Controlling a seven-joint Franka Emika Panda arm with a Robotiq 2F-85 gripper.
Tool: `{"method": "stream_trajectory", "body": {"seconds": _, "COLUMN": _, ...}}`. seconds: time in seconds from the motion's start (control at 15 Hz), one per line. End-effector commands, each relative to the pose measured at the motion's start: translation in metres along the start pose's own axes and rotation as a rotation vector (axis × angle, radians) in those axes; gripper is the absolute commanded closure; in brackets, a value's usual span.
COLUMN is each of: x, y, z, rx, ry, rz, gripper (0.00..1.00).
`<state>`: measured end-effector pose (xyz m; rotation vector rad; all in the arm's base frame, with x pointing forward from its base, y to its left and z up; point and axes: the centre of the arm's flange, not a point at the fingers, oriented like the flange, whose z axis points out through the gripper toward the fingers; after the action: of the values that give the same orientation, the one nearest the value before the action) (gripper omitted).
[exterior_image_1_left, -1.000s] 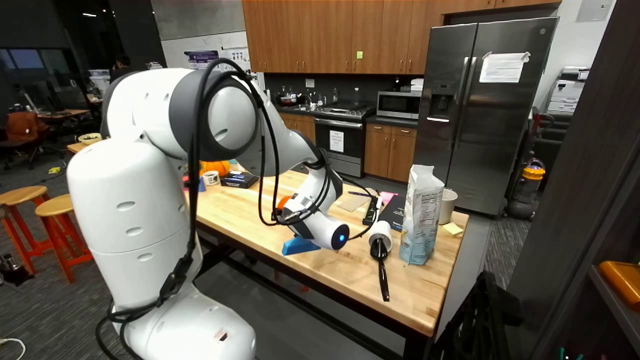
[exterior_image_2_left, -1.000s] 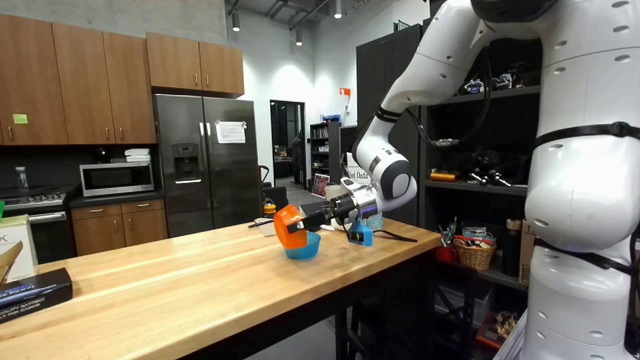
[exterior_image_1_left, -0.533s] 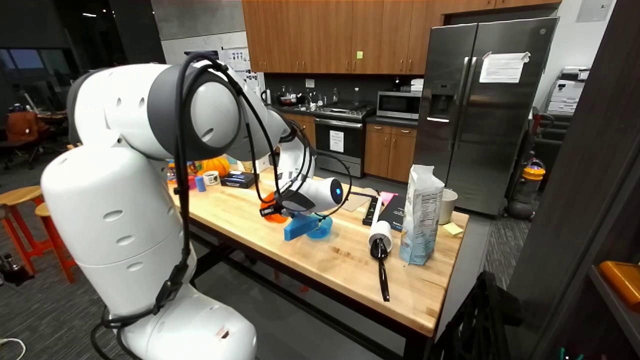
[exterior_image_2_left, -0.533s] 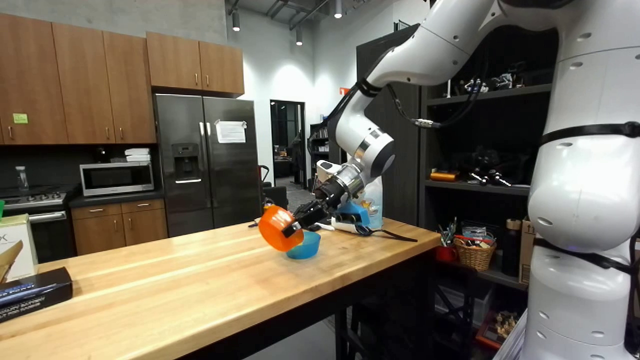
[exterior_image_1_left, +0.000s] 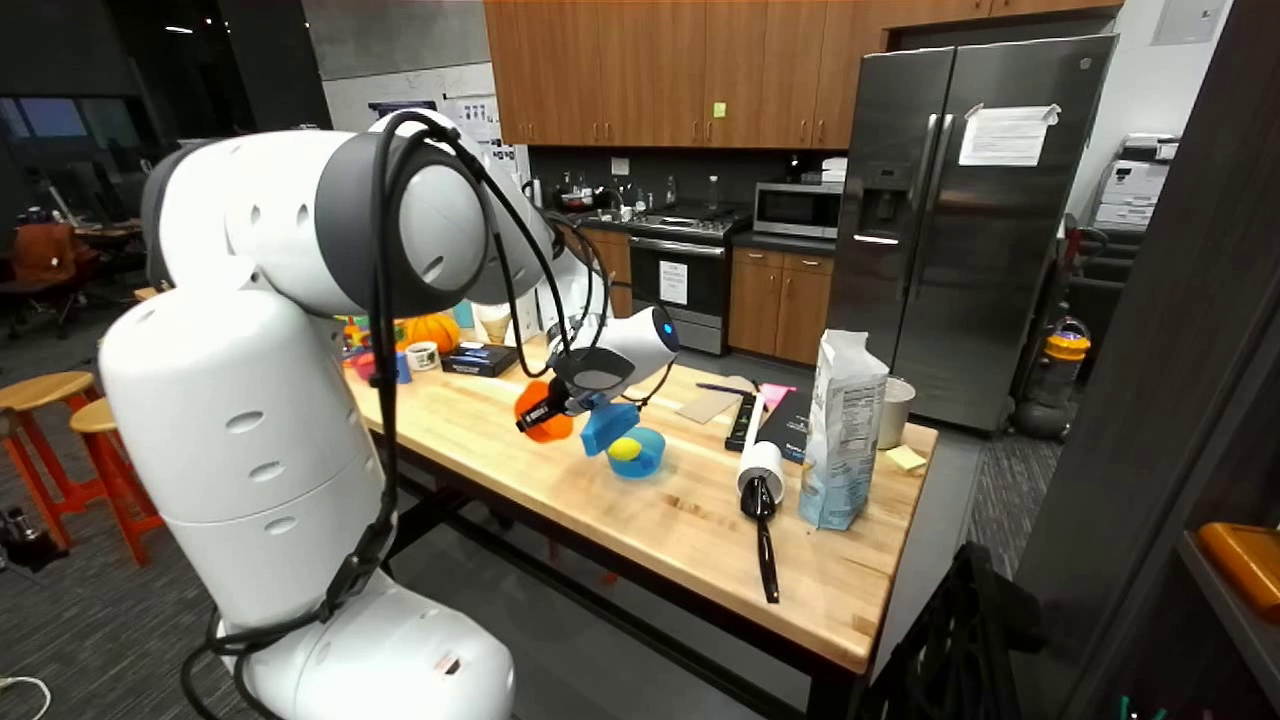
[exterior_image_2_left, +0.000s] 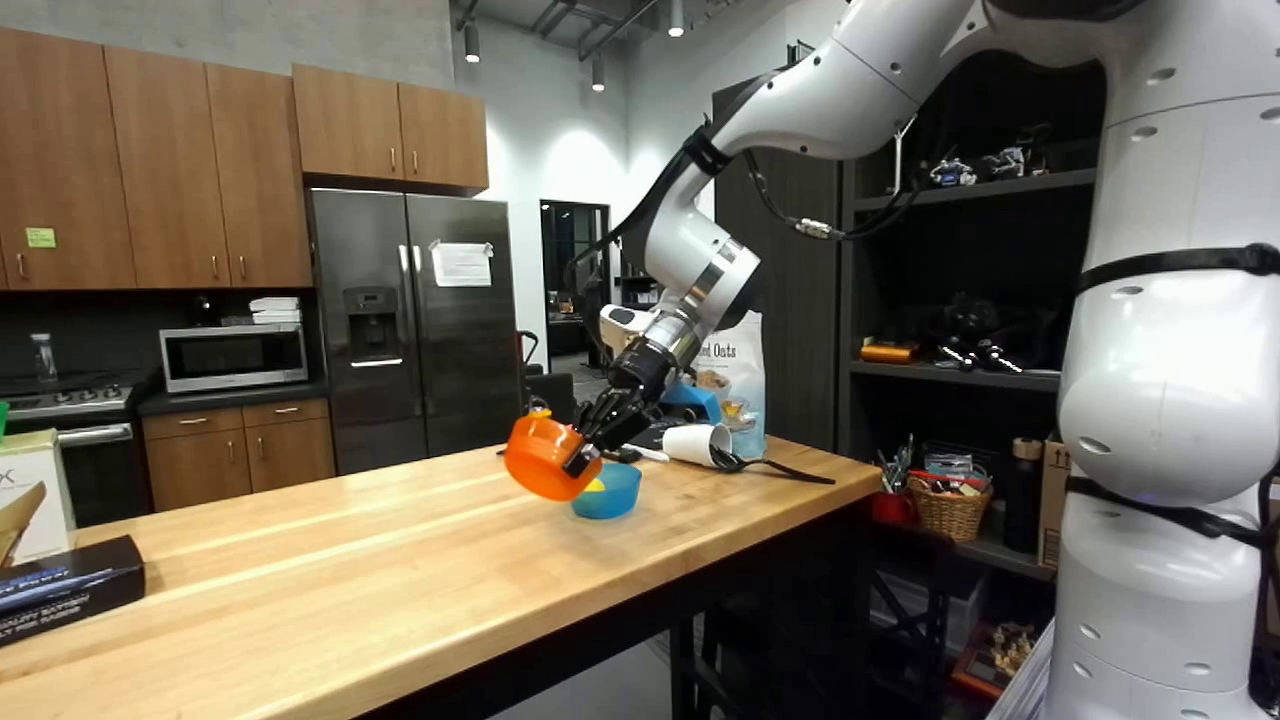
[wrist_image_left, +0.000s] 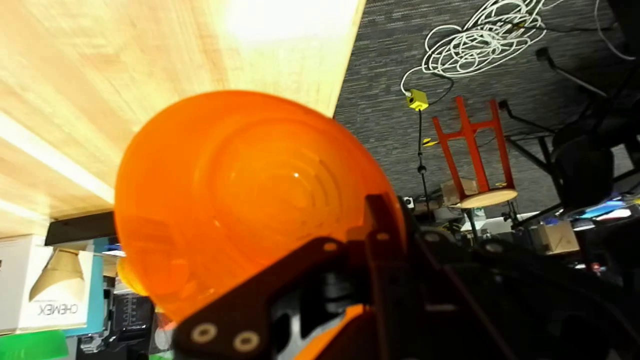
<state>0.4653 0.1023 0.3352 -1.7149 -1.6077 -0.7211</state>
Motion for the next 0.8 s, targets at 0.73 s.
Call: {"method": "stream_trajectory", "body": {"seconds": 0.73, "x": -0.029, "y": 0.073, "z": 0.053, "rx": 0.009, "ry": -0.208, "rz": -0.14, "gripper": 0.99}}
